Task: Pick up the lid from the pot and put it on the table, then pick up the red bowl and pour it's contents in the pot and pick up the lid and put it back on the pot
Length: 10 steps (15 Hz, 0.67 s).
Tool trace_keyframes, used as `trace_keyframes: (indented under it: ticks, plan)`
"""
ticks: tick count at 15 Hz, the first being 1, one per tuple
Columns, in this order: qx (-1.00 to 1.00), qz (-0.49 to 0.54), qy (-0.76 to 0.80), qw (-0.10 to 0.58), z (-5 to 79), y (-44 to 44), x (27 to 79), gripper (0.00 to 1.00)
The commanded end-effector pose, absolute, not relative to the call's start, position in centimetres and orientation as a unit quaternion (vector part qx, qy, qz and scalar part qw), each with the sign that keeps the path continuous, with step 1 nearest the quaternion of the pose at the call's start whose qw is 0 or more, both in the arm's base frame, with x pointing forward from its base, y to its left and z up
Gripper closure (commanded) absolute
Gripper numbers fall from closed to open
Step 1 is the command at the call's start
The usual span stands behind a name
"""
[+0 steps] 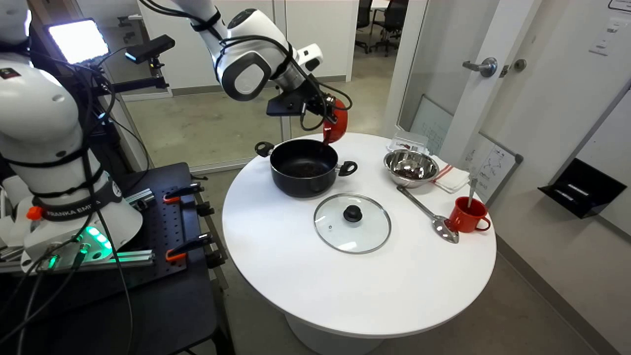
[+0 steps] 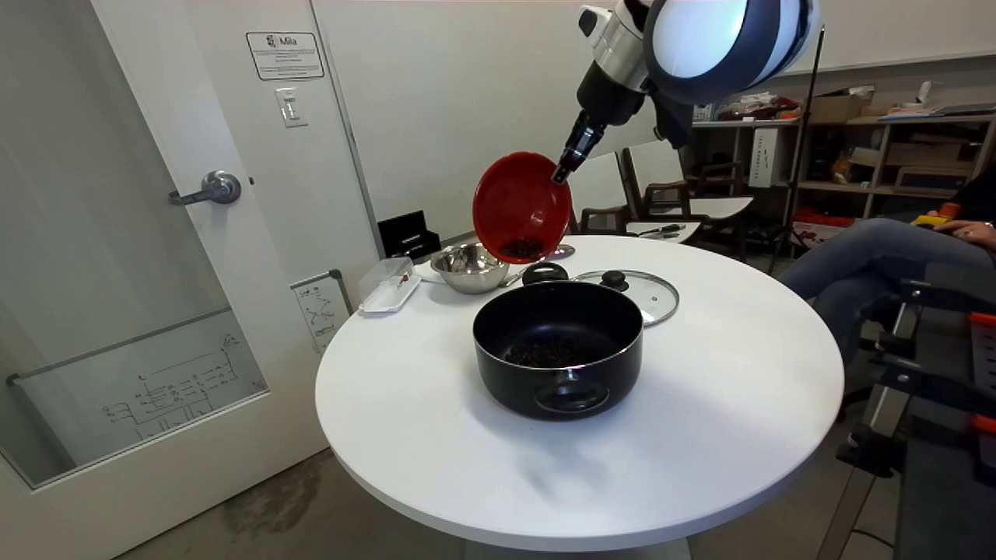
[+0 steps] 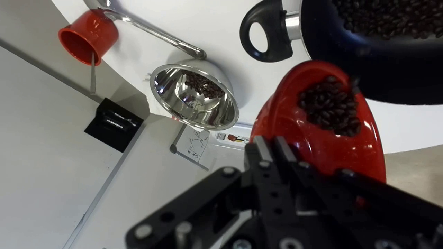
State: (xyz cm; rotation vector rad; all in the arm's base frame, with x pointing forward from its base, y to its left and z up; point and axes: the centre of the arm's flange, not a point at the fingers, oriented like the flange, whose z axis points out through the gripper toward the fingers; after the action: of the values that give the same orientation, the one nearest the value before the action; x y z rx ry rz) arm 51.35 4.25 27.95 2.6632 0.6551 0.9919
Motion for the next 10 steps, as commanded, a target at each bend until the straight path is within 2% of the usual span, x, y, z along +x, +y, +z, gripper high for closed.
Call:
trace_keyframes:
  ticks: [1, 5, 6, 10]
  plan:
    - [0.907, 0.338, 0.231, 0.100, 25.1, 4.2, 48.3, 0.98]
    - [0.933, 0.277, 0.227, 0.045, 24.7, 4.6, 47.4, 0.98]
    - [0.925, 0.290, 0.232, 0.079, 24.6, 5.8, 48.2, 0.93]
    - [0.931, 0.275, 0.231, 0.063, 24.6, 5.9, 47.4, 0.93]
